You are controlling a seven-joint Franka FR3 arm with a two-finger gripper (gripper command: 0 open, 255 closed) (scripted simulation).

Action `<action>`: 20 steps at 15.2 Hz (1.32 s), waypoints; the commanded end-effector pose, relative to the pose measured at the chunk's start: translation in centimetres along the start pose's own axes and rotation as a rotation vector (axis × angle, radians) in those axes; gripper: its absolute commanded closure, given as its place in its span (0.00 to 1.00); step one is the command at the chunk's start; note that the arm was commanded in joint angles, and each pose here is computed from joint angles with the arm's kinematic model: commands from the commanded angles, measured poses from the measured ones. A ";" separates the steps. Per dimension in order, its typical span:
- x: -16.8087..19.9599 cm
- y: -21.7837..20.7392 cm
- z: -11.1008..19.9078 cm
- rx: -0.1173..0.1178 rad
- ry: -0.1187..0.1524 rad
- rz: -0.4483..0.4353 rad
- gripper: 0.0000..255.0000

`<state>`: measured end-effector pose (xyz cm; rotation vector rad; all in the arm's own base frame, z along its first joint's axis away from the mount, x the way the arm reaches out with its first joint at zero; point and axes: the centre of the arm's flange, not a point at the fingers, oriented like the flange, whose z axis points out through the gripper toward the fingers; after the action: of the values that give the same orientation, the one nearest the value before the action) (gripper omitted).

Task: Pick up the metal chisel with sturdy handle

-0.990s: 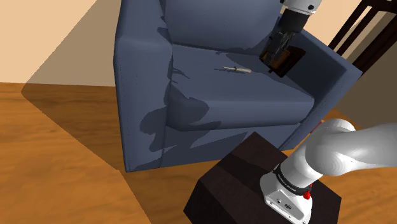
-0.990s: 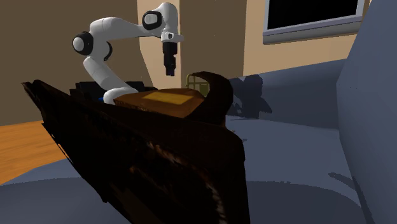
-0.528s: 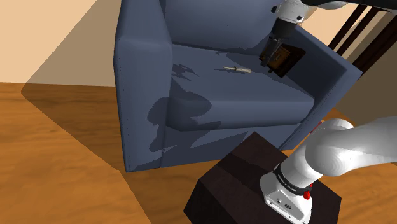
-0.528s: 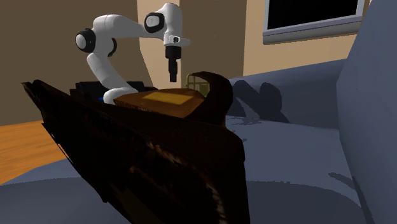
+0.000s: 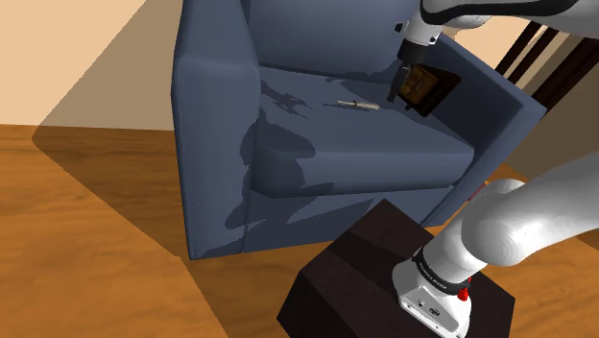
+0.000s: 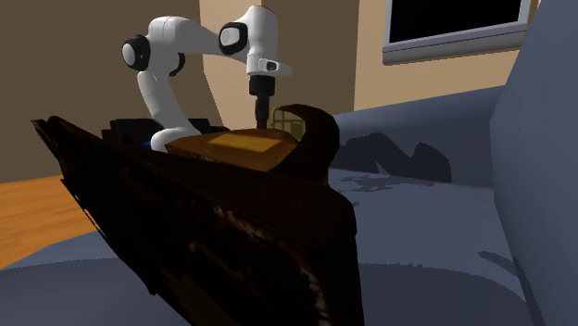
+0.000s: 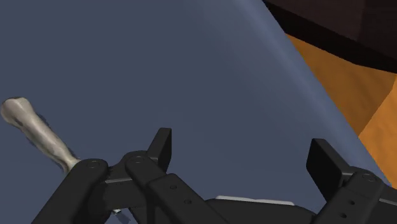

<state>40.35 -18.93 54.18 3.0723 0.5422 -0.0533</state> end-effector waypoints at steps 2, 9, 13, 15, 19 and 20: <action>1.6 3.2 1.5 -0.002 -0.005 -0.061 0.00; 5.6 10.8 5.1 -0.004 -0.017 -0.194 0.00; 8.3 14.9 7.1 -0.005 -0.024 -0.269 0.00; 9.7 16.8 8.2 -0.006 -0.027 -0.307 0.00; 12.8 20.6 10.3 -0.007 -0.034 -0.383 0.00; 13.3 21.2 10.6 -0.007 -0.035 -0.395 0.00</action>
<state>58.69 -34.17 43.98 2.9091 1.1054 -0.1087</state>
